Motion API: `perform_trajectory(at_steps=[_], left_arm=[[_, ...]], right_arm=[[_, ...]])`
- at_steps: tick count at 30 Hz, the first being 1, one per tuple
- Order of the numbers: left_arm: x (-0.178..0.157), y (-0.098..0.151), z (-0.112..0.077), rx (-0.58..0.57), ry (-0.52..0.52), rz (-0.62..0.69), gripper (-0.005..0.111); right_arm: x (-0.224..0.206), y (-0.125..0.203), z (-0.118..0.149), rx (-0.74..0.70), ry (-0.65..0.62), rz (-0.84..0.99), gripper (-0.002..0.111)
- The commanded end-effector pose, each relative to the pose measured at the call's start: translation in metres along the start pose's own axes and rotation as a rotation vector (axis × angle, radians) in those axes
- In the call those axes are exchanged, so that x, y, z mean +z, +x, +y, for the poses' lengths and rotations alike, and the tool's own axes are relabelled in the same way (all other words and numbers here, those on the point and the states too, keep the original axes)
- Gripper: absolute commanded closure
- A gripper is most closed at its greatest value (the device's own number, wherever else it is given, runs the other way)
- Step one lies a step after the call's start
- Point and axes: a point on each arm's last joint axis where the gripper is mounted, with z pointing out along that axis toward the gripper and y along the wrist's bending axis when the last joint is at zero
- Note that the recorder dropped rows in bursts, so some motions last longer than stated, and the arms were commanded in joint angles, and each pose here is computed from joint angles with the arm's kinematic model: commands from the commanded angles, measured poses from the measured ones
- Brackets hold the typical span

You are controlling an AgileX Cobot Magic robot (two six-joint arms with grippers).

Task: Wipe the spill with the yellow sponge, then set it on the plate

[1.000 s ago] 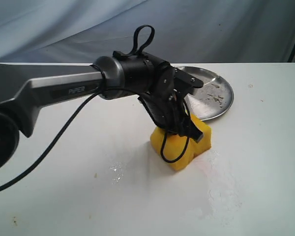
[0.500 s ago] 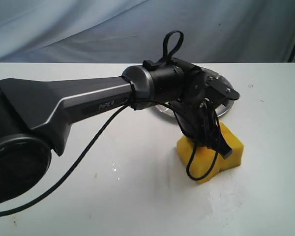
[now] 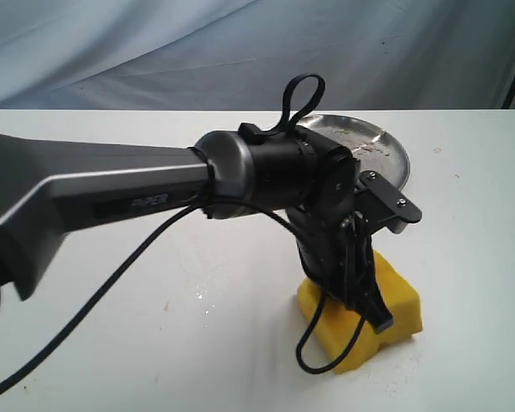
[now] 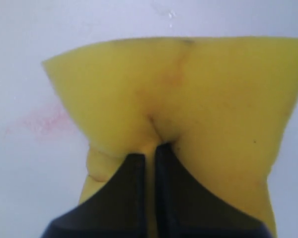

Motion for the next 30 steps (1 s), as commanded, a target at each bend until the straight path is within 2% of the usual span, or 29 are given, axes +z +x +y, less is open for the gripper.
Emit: perform_trajectory(at_steps=[1,7,12,23,30], left_arm=[[-0.001,0.036,0.017,-0.071,-0.027,0.101,0.107],[-0.006,0.061,0.062,-0.198,-0.111,0.155,0.107],[-0.009,0.063,0.092,-0.271,-0.158,0.063,0.107],[-0.026,0.030,0.105,-0.319,-0.189,-0.223,0.107],[-0.057,0.011,0.103,-0.318,-0.186,-0.285,0.107]], right_arm=[[0.000,0.001,0.000,-0.006,0.009,-0.001,0.108],[0.000,0.001,0.000,-0.006,0.009,-0.001,0.108],[0.000,0.001,0.000,-0.006,0.009,-0.001,0.108],[0.000,0.001,0.000,-0.006,0.009,-0.001,0.108],[0.000,0.001,0.000,-0.006,0.009,-0.001,0.108]])
